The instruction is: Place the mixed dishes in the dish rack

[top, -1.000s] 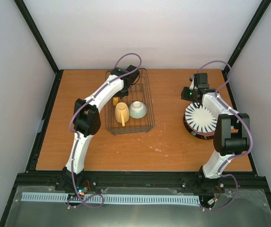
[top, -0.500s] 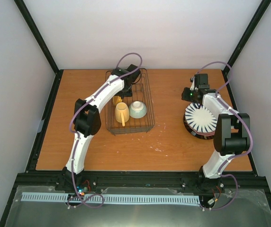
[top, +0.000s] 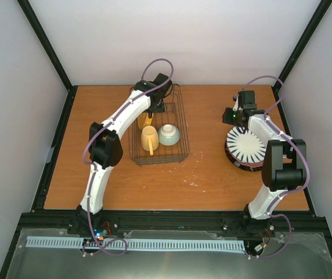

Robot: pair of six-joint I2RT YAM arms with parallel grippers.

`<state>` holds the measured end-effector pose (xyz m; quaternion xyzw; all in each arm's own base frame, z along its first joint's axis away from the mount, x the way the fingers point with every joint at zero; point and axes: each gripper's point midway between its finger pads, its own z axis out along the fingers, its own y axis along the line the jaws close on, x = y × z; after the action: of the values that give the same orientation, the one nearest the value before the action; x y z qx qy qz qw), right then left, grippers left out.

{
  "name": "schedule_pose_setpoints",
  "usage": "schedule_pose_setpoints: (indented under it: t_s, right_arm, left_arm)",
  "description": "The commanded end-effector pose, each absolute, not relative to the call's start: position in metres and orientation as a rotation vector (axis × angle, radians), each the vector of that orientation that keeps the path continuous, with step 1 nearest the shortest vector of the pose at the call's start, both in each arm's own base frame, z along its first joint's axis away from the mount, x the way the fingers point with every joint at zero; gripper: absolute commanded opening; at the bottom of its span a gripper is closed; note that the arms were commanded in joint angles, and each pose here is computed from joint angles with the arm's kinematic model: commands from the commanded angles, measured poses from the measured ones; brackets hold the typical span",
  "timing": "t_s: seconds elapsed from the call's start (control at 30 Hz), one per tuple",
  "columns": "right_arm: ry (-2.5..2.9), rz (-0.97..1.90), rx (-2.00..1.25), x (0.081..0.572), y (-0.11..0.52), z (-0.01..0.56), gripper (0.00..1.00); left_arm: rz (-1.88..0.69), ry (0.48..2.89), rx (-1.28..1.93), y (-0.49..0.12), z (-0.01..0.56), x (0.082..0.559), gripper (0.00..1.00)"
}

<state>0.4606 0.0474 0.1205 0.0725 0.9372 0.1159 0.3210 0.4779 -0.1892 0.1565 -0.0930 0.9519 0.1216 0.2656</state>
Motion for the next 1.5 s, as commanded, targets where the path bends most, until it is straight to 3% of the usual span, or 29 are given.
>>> schedule_pose_setpoints:
  t_s: [0.0,0.37,0.8,1.47]
  right_arm:
    - [2.456,0.283,0.201,0.461,0.043,0.121,0.44]
    - [2.425,0.27,0.313,0.465,0.021,0.133,0.48]
    - [2.408,0.288,0.344,0.464,0.011,0.139,0.48]
    - [2.41,0.32,0.344,0.459,0.015,0.136,0.48]
  left_arm:
    - [0.185,2.398,-0.251,-0.199,0.223,0.495,1.0]
    - [0.052,2.084,-0.139,-0.213,0.322,0.519,1.0]
    - [0.147,2.363,-0.11,-0.214,0.244,0.5,1.0]
    - [0.215,2.506,-0.112,-0.209,0.199,0.486,1.0]
